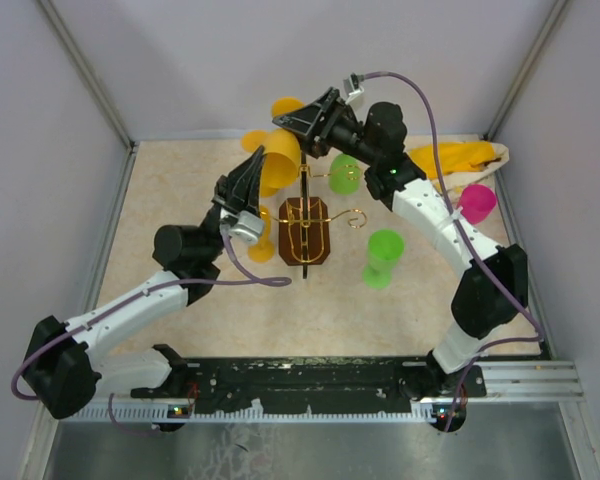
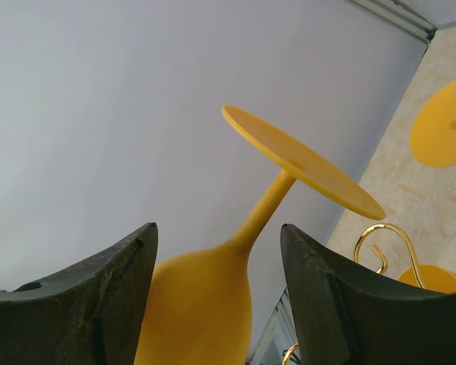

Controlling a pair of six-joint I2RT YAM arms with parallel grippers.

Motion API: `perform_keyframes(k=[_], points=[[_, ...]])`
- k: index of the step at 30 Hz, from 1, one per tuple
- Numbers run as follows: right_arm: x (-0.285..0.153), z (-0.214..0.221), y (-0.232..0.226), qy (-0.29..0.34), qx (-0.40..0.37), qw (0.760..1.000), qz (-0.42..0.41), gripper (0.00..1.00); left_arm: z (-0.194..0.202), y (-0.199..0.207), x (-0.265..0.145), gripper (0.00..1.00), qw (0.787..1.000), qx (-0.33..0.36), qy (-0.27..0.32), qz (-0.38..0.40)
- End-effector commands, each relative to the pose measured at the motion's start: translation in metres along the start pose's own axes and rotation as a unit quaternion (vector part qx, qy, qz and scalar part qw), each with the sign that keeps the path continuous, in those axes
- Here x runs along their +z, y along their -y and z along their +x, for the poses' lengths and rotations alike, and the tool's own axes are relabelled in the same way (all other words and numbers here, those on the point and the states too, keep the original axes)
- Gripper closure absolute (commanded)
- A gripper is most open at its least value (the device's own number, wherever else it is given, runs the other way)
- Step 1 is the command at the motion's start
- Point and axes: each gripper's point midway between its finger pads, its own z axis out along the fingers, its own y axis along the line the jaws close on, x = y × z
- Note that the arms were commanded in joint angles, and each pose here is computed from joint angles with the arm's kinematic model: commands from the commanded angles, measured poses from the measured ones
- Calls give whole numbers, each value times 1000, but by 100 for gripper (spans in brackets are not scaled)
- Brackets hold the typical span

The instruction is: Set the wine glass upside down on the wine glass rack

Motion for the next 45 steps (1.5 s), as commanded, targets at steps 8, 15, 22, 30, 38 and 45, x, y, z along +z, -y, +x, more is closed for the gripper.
perform_keyframes(k=[8, 15, 22, 30, 38, 45], points=[[-10, 0, -29, -7, -20, 999, -42, 61, -21, -15, 7, 100, 999, 10, 32, -30], [-8, 0, -28, -11, -18, 999, -48, 80, -27, -8, 7, 100, 999, -11, 43, -18], [-8, 0, -24, -10, -18, 999, -47, 87, -27, -5, 6, 93, 999, -19, 42, -12], [-17, -17, -17, 17, -33, 999, -35, 91, -22, -6, 1, 80, 999, -16, 25, -15], [-31, -48, -18, 57, -72, 996, -19, 91, -17, -2, -2, 67, 1000, -18, 13, -8], [-40, -73, -24, 91, -102, 991, -14, 92, -9, 13, -5, 63, 999, -34, -4, 26]])
